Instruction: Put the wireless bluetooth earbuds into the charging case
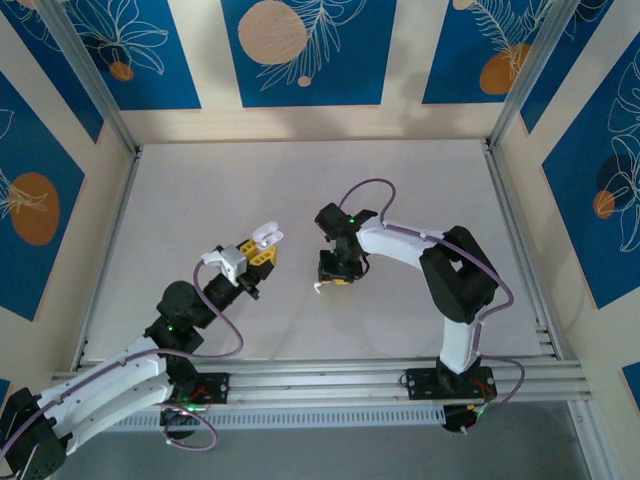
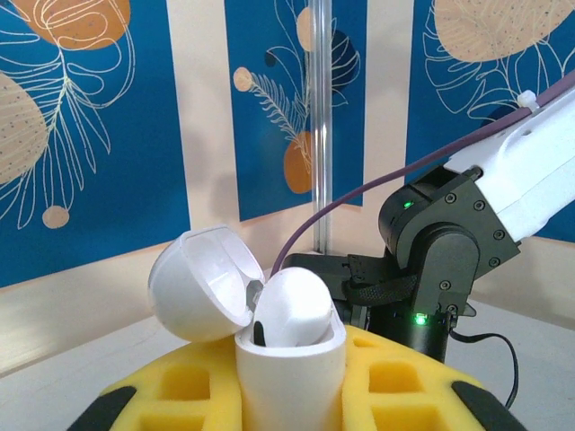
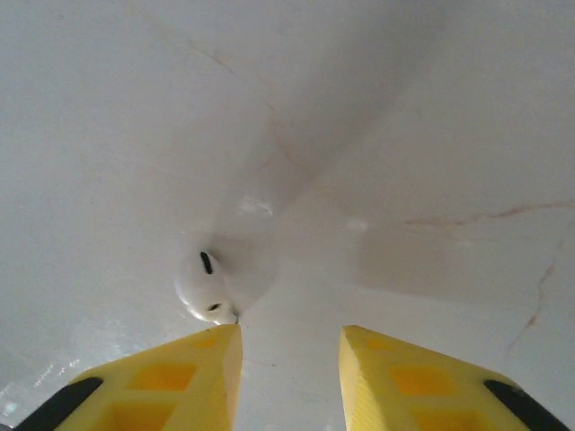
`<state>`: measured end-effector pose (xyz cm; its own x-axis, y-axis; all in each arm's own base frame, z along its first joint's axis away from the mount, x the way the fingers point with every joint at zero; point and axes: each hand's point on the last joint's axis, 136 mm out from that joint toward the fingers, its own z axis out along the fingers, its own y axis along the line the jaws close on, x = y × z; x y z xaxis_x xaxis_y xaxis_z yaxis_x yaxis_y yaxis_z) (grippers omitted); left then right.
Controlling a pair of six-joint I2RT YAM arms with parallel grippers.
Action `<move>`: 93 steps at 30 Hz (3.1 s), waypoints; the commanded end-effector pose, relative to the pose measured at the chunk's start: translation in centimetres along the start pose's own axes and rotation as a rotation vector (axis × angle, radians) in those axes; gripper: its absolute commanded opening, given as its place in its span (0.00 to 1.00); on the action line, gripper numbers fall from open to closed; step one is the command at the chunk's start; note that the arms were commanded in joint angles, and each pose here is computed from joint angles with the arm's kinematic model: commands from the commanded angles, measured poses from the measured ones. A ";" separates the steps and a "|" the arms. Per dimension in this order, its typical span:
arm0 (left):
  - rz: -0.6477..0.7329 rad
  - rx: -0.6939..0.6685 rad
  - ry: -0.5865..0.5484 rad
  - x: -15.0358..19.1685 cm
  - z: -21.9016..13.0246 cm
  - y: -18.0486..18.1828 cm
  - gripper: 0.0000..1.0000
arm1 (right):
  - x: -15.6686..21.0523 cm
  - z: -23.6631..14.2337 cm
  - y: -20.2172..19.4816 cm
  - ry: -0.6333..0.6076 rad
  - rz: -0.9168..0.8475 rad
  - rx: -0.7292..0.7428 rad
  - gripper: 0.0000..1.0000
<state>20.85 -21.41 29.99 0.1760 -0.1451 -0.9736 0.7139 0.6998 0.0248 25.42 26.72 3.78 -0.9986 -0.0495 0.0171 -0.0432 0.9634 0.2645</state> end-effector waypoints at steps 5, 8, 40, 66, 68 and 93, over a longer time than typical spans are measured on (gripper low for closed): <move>0.004 0.026 -0.067 -2.3 -0.1 -0.5 0.14 | 0.5 0.2 2.5 0.019 -0.022 0.008 0.43; 0.001 0.026 -0.074 -2.5 -0.2 -0.5 0.14 | 0.4 1.1 3.0 0.031 -0.046 0.049 0.44; 0.012 0.001 -0.085 -2.9 -1.0 -0.1 0.14 | 0.8 -1.3 -7.6 -0.017 -0.027 0.468 0.18; 0.010 0.007 -0.102 -3.6 -1.3 -0.2 0.14 | 3.5 1.2 -0.9 0.032 -0.126 0.415 0.29; 0.010 0.006 -0.101 -3.6 -1.3 -0.2 0.14 | 3.3 0.8 -0.3 0.017 -0.133 0.396 0.33; 0.009 0.008 -0.096 -3.6 -1.3 -0.2 0.14 | 2.6 0.4 -1.5 0.021 -0.008 -0.086 0.26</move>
<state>19.75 -20.27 31.43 0.2100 -0.1754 -0.9618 0.7120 0.7017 0.0275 23.26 23.96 2.86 -0.9995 -0.0233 0.0191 -0.0173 0.9632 0.2684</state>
